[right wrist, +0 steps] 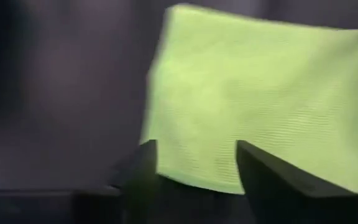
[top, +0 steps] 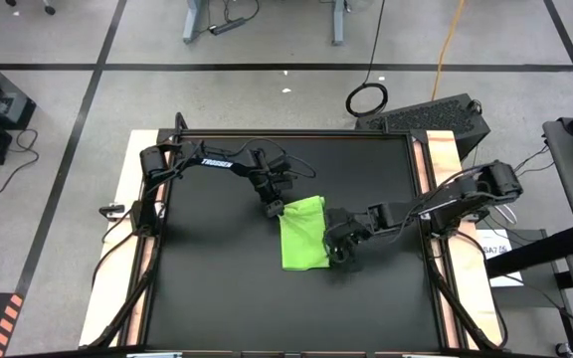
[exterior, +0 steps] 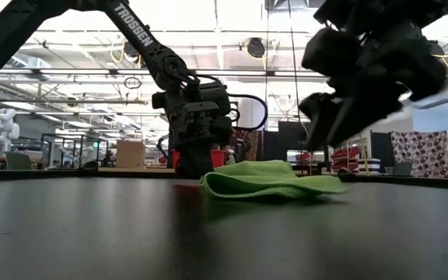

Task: Roll towel into tight, uniform cylinder
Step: Roll the green towel

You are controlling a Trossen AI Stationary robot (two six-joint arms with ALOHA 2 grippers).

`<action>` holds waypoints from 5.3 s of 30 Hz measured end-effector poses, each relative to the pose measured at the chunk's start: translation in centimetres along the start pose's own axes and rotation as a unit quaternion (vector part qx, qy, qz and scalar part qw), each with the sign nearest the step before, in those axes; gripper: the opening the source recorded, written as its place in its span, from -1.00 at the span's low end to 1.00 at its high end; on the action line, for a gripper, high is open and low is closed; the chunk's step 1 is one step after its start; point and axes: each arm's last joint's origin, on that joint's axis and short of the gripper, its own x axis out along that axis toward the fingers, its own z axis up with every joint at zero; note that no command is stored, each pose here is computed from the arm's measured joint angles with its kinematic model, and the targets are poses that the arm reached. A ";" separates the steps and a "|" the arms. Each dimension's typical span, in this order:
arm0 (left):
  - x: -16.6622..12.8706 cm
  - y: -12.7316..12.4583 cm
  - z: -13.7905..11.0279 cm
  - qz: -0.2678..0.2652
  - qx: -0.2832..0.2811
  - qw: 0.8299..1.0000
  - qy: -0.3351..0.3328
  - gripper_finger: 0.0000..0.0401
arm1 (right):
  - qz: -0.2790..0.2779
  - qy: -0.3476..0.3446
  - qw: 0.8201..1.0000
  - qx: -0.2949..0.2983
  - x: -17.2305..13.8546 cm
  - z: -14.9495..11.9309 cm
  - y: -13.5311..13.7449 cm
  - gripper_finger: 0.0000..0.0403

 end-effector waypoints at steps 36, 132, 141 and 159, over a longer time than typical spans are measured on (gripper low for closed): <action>0.0 0.0 0.0 0.000 0.016 1.000 0.000 -0.90 | -0.078 0.003 0.990 0.115 1.5 -2.9 -12.5 0.03; 2.7 -15.8 -2.3 0.106 0.382 0.916 0.064 0.02 | -0.094 0.045 0.994 -0.045 0.5 0.6 6.0 0.22; 2.1 -18.3 -3.3 0.100 0.410 0.905 0.054 -0.12 | -0.101 0.061 0.993 -0.009 0.8 -1.3 6.7 0.25; 5.5 -19.1 -4.7 0.115 0.476 0.872 -0.011 -0.12 | -0.129 0.004 0.992 -0.006 1.4 -2.5 7.0 0.19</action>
